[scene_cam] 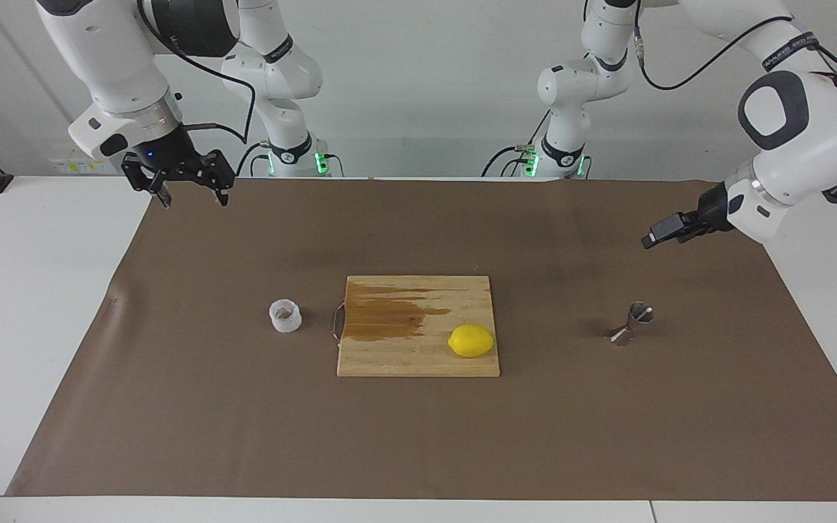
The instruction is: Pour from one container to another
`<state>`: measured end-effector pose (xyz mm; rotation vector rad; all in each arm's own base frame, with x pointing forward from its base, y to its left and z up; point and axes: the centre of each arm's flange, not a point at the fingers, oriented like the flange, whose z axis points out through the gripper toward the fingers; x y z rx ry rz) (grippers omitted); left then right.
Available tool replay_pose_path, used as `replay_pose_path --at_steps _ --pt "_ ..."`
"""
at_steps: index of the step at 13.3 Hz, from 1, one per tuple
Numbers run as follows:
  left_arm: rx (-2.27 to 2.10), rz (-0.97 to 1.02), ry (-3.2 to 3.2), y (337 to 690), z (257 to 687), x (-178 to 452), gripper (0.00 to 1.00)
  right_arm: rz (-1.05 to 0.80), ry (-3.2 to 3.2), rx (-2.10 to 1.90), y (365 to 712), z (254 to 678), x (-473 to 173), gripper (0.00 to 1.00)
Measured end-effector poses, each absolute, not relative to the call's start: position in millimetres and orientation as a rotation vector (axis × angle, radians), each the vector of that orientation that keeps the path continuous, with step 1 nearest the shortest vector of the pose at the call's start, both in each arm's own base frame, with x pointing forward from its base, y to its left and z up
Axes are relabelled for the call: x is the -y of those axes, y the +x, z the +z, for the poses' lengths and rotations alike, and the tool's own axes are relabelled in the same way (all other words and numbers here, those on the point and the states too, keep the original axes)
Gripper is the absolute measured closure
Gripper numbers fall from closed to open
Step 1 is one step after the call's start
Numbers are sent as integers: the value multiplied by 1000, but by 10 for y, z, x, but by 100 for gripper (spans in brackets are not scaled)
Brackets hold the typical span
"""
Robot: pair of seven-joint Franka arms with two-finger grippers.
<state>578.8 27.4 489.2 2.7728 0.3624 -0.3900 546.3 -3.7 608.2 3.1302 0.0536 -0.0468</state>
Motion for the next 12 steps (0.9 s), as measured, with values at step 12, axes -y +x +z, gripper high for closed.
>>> replay_pose_path --at_steps 12 --pt "-920 -951 2214 6088 4034 -756 0 -47 3130 -54 5463 6082 37 0"
